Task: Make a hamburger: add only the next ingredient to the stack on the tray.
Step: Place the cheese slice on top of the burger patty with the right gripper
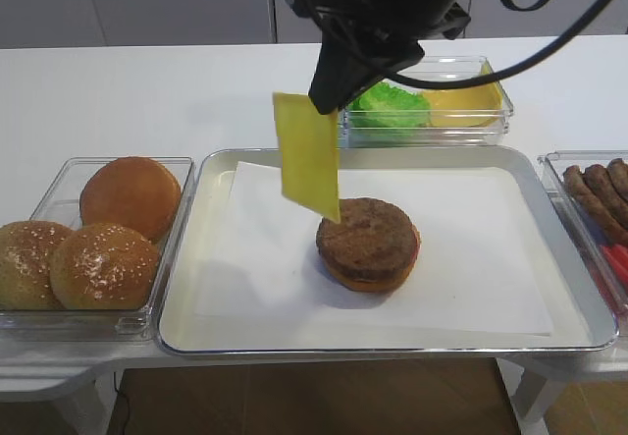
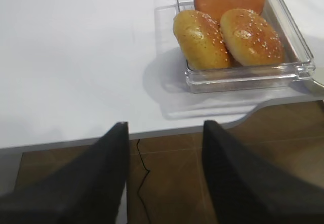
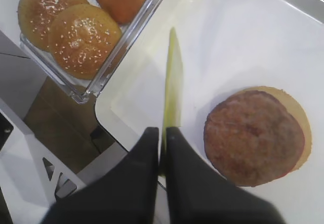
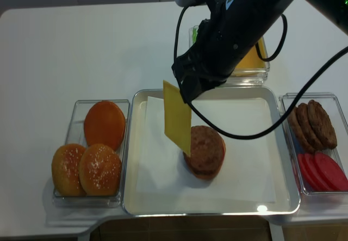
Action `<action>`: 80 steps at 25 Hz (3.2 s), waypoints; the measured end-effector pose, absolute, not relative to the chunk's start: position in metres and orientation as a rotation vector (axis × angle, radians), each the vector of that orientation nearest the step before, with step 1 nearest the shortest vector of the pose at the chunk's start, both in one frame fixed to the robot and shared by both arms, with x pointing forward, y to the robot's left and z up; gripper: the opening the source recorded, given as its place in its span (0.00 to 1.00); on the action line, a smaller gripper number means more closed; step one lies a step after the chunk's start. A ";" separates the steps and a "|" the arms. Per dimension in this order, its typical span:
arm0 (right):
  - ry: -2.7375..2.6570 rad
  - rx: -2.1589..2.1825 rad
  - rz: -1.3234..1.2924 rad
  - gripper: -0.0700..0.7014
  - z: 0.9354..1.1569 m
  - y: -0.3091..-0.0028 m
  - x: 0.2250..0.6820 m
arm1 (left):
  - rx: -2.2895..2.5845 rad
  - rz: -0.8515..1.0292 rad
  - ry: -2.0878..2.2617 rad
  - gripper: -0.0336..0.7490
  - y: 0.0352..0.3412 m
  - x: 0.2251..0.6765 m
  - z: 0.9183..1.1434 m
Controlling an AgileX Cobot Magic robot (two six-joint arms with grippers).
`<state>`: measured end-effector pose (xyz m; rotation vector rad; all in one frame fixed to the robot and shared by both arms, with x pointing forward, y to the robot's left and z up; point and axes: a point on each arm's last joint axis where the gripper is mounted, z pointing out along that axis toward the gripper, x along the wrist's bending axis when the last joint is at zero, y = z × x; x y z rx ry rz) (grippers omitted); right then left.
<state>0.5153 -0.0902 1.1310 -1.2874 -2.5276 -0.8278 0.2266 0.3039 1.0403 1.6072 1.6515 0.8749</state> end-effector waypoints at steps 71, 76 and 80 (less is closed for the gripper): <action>-2.665 -1.376 -0.750 0.12 1.069 -0.112 0.505 | 1.607 0.875 1.651 0.49 0.304 0.227 1.040; -2.690 -1.391 -0.726 0.12 1.068 -0.114 0.506 | 1.607 0.875 1.651 0.49 0.304 0.227 1.040; -2.682 -1.428 -0.681 0.12 1.061 -0.113 0.510 | 1.607 0.875 1.651 0.49 0.304 0.227 1.040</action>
